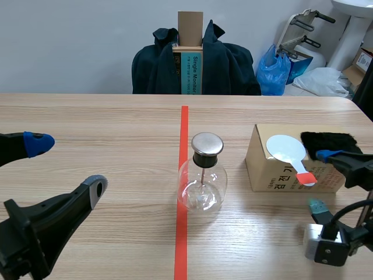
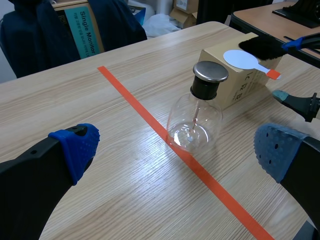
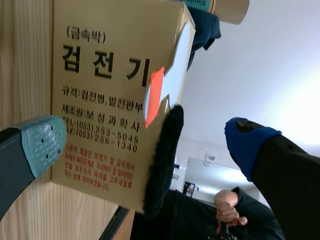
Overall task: Do the electroscope experiment.
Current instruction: 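Pick up the white charging plate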
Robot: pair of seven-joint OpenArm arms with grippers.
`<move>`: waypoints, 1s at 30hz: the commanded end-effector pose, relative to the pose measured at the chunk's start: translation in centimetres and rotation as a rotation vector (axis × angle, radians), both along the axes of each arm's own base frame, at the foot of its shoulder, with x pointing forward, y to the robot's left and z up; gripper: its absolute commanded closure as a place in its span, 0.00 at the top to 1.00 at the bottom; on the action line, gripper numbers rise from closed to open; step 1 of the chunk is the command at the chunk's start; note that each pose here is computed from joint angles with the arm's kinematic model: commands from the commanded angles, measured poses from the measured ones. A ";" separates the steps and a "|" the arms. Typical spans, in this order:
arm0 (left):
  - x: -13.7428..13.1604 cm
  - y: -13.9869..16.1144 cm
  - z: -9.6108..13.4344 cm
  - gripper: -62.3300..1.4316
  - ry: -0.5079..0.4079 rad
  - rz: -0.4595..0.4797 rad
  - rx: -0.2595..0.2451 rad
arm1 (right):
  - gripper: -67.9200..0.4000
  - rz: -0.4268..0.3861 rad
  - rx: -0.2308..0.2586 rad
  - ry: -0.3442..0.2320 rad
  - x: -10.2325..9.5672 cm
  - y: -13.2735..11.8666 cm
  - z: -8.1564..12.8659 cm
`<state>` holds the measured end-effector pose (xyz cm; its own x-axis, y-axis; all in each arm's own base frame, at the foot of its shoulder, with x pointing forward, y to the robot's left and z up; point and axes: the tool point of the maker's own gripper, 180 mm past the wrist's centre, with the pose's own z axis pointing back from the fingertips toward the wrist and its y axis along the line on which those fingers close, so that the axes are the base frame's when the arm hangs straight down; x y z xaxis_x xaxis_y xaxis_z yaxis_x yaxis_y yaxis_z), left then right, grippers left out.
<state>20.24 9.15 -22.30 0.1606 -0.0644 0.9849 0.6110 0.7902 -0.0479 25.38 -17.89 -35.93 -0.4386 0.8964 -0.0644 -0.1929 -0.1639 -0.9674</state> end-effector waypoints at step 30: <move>0.1 -0.2 0.9 1.00 -0.026 -0.004 -0.016 | 0.71 0.090 0.032 -0.048 1.3 1.6 1.7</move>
